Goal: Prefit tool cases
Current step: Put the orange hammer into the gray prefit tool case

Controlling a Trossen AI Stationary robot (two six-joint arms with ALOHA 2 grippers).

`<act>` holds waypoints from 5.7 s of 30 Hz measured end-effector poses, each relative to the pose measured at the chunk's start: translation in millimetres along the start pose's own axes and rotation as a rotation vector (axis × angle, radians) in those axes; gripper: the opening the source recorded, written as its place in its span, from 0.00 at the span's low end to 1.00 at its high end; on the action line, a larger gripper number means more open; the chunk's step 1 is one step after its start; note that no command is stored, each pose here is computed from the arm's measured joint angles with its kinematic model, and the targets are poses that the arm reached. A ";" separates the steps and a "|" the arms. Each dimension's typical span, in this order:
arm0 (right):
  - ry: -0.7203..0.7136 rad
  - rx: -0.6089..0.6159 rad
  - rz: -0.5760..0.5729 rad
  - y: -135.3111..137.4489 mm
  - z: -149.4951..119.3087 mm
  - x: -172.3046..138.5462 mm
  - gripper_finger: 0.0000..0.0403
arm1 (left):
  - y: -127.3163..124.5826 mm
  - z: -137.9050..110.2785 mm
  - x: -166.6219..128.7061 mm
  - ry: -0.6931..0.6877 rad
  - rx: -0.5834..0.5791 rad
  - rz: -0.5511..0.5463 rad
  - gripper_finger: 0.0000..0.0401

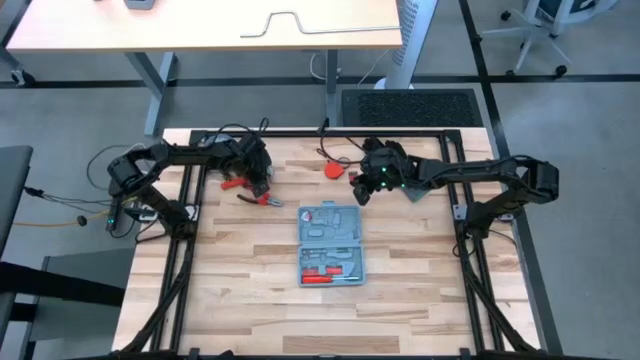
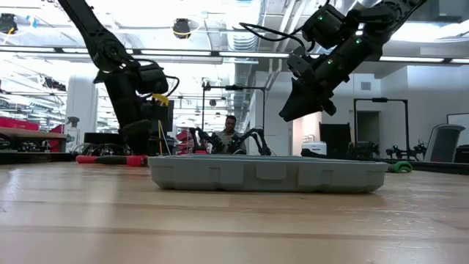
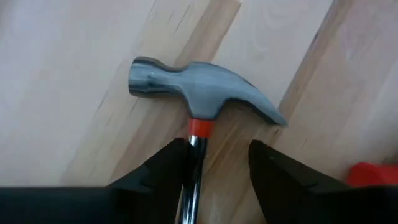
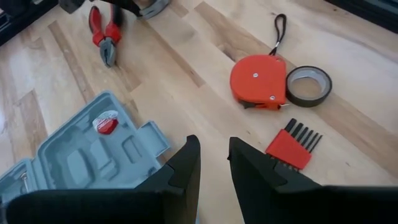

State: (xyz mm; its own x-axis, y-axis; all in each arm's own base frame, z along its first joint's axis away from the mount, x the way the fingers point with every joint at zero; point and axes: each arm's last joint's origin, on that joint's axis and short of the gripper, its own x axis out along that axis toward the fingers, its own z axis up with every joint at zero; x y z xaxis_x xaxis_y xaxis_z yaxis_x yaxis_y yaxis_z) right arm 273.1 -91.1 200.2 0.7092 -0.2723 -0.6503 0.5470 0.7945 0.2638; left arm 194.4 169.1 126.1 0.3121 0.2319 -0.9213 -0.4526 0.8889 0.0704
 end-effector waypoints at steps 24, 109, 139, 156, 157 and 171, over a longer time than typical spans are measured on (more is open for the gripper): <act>-0.017 0.080 0.000 3.6 0.4 -2.1 0.24 | -2.0 2.5 -36.6 -0.133 -0.132 -0.074 0.06; -0.047 0.001 0.136 44.0 -57.1 -110.2 0.24 | -327.6 125.8 -10.1 -0.209 0.332 -0.484 0.06; 0.003 0.013 0.178 55.4 -67.7 -112.5 0.24 | -323.0 136.2 -38.4 -0.230 0.297 -0.472 0.29; 0.165 0.010 0.326 119.6 -119.8 -49.8 0.02 | -324.2 67.7 -51.8 -0.134 0.196 -0.396 0.02; 0.178 0.011 0.341 121.2 -121.5 -47.1 0.02 | -326.6 65.1 -51.6 -0.134 0.193 -0.409 0.02; 0.318 0.030 0.484 137.2 -145.4 -5.9 0.00 | -336.3 63.4 -56.0 -0.183 0.197 -0.460 0.00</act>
State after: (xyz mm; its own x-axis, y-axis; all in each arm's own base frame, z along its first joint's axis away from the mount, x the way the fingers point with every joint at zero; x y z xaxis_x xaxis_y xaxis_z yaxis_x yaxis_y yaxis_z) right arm 279.3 98.5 136.6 0.7156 0.2989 -0.6313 0.2089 0.7709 0.6018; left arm 382.2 -117.7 178.2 0.5901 -0.1499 -0.7933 -0.0743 0.9684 -0.2382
